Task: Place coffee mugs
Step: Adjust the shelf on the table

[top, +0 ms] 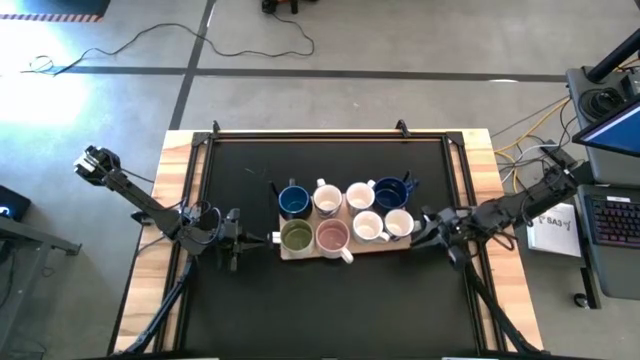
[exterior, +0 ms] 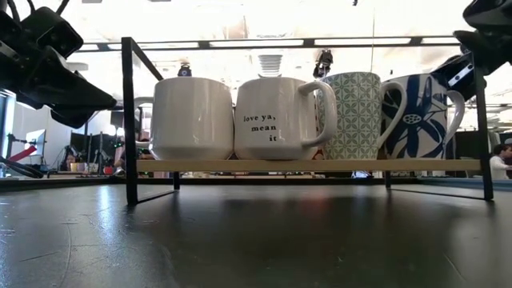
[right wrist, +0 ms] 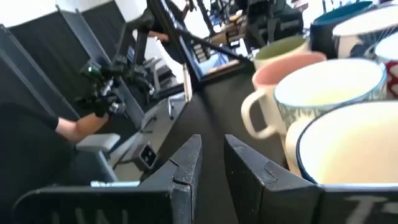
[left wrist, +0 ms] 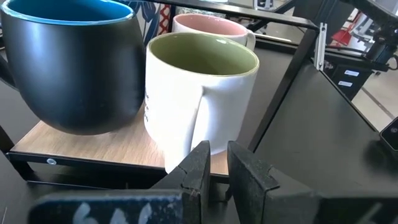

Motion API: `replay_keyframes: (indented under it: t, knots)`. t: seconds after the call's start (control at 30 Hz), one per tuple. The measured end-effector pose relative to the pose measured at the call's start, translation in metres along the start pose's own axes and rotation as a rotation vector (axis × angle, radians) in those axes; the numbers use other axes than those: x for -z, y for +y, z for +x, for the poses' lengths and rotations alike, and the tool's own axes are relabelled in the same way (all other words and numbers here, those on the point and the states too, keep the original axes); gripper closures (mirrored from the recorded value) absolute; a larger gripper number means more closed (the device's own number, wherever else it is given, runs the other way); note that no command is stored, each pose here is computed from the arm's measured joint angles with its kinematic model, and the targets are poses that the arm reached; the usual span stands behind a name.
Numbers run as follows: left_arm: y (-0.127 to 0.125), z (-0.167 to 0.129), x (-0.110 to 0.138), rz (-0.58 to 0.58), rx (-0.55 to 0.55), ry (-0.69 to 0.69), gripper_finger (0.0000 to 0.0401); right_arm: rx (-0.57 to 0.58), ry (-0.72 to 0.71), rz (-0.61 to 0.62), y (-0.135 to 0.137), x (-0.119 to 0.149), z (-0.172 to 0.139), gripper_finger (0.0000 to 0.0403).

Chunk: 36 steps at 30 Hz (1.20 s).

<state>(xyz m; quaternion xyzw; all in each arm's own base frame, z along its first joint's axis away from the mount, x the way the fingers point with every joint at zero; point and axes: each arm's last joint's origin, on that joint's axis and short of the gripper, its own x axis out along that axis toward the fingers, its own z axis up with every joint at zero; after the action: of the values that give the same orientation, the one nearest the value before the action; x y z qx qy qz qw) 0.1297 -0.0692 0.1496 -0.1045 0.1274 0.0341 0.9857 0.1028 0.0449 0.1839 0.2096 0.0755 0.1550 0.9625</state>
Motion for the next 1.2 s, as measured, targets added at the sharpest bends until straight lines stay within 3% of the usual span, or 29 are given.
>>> replay_keyframes:
  t: [0.33, 0.6, 0.87, 1.07, 1.2]
  knots:
    - [0.0, 0.0, 0.0, -0.011, 0.0, 0.0, 0.0363, 0.03, -0.042, -0.055, 0.0, -0.003, 0.001, 0.0344]
    - [-0.001, 0.0, 0.0, -0.136, 0.033, 0.015, 0.0363, 0.05, -0.054, -0.049, 0.001, -0.006, 0.0, 0.0344]
    - [-0.005, 0.0, -0.004, -0.121, 0.089, 0.024, 0.0363, 0.059, -0.137, -0.103, 0.01, -0.029, -0.005, 0.0344]
    - [-0.005, 0.0, -0.004, -0.104, 0.089, 0.023, 0.0363, 0.288, -0.104, -0.133, 0.008, -0.04, -0.011, 0.0344]
    - [-0.005, 0.0, -0.004, -0.088, 0.089, 0.022, 0.0363, 0.309, -0.082, -0.201, 0.008, -0.04, -0.012, 0.0344]
